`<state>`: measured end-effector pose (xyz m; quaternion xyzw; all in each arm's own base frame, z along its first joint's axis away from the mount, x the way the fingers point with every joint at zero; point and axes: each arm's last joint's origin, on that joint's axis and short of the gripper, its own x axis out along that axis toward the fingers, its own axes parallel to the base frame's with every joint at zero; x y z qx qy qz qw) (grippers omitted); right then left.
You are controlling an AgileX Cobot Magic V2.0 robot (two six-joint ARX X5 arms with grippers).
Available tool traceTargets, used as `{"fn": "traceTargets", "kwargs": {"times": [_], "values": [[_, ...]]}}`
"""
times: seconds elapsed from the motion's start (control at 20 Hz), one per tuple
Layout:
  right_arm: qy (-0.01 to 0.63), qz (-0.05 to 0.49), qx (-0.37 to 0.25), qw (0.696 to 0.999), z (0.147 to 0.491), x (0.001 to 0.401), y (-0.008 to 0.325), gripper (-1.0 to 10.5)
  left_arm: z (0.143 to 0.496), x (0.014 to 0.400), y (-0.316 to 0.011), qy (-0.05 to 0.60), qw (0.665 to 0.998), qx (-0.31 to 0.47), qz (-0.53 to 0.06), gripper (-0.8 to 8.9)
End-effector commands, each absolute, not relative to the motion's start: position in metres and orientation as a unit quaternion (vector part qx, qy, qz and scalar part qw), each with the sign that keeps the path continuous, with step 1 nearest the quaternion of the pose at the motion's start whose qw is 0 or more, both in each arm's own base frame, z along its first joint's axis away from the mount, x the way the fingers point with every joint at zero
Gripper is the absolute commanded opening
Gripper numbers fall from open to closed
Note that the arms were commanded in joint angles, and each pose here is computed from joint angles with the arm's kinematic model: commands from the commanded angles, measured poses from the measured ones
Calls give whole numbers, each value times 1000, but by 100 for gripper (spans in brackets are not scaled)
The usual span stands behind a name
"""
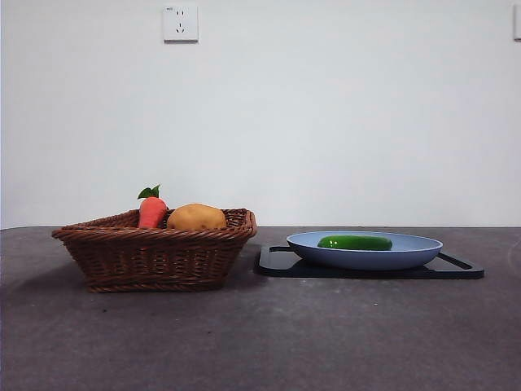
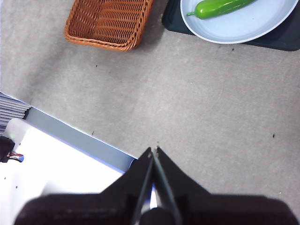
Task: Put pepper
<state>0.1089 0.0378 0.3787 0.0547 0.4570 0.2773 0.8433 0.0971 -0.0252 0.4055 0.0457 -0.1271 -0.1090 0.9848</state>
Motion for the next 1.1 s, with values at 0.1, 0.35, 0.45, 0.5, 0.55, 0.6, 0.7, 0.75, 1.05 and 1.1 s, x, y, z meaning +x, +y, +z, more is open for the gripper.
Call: {"fn": "traceTargets", "kwargs": {"times": [0.1, 0.35, 0.45, 0.5, 0.55, 0.6, 0.7, 0.75, 1.05, 1.1], "values": [[448, 280, 54, 847, 383, 110, 38, 11, 366, 87, -11, -140, 987, 58, -46, 8], [448, 280, 54, 847, 383, 110, 38, 11, 294, 89, -4, -88, 995, 51, -12, 8], [448, 280, 54, 847, 383, 110, 38, 11, 266, 92, -4, -63, 997, 34, -11, 8], [448, 280, 54, 847, 383, 110, 38, 11, 254, 93, -4, -52, 998, 32, -11, 8], [448, 280, 54, 847, 383, 110, 38, 11, 242, 94, -4, -42, 999, 31, -11, 8], [448, 280, 54, 847, 383, 110, 38, 11, 231, 95, -4, -33, 999, 28, -10, 8], [448, 280, 54, 847, 383, 110, 38, 11, 213, 96, -3, -22, 1000, 21, -8, 8], [448, 280, 54, 847, 383, 110, 38, 11, 205, 96, -3, -17, 1000, 22, -7, 8], [448, 280, 54, 847, 383, 110, 38, 11, 173, 96, -3, -1, 1000, 14, -5, 8], [448, 280, 54, 847, 383, 110, 38, 11, 169, 97, -3, 2, 1000, 13, -5, 8]]}}
